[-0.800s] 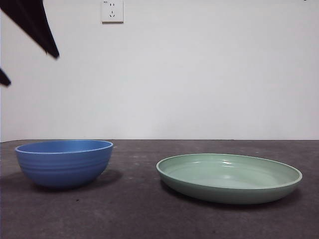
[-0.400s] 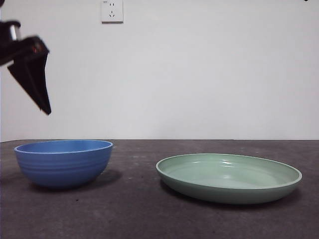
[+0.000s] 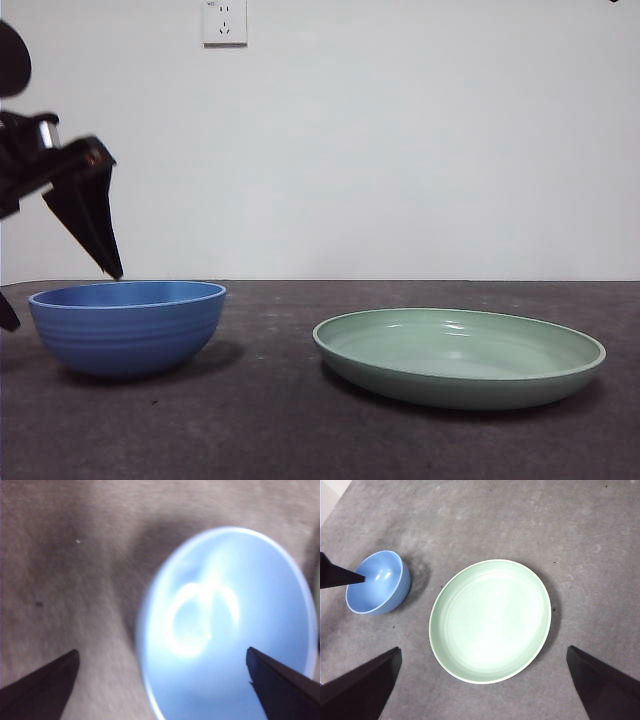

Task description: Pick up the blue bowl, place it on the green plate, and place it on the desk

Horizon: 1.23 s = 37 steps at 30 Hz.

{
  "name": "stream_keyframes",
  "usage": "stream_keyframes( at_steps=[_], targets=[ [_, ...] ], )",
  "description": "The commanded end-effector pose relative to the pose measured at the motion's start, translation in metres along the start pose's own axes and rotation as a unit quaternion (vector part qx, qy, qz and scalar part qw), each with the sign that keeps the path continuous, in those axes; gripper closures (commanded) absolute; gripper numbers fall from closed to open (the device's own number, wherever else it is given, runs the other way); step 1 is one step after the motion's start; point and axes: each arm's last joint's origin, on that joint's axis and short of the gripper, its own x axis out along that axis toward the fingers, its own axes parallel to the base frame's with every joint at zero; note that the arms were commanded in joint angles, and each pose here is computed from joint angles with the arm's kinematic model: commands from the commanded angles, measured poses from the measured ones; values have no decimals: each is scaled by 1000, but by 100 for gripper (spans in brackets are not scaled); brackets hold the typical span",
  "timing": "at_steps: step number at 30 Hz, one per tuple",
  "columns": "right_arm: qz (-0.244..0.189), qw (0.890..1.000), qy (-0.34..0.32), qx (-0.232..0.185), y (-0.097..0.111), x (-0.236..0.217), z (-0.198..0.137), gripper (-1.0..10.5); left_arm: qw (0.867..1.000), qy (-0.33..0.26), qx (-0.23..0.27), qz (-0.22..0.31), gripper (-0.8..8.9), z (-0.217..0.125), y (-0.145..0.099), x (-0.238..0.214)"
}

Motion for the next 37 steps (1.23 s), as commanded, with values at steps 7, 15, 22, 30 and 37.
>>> stream_keyframes(
  at_steps=[7, 15, 22, 30, 37],
  targets=[
    [1, 1000, -4, -9, 2, -2, 4, 388, 1000, 24, -14, 7, 567, 4, 9, 19],
    [1, 1000, -4, -8, 2, -2, 4, 388, 1000, 23, -14, 8, 799, 6, 11, 25],
    [1, 1000, 2, -5, 2, -2, 2, 388, 999, 17, -28, 12, 799, 20, 4, 14],
    [1, 1000, 3, -5, 6, -11, -5, 388, 1000, 29, 6, 3, 799, 47, -45, -10],
    [2, 1000, -3, -9, 11, -24, -16, 388, 997, 38, 69, -14, 799, 69, -108, -14]
  ],
)
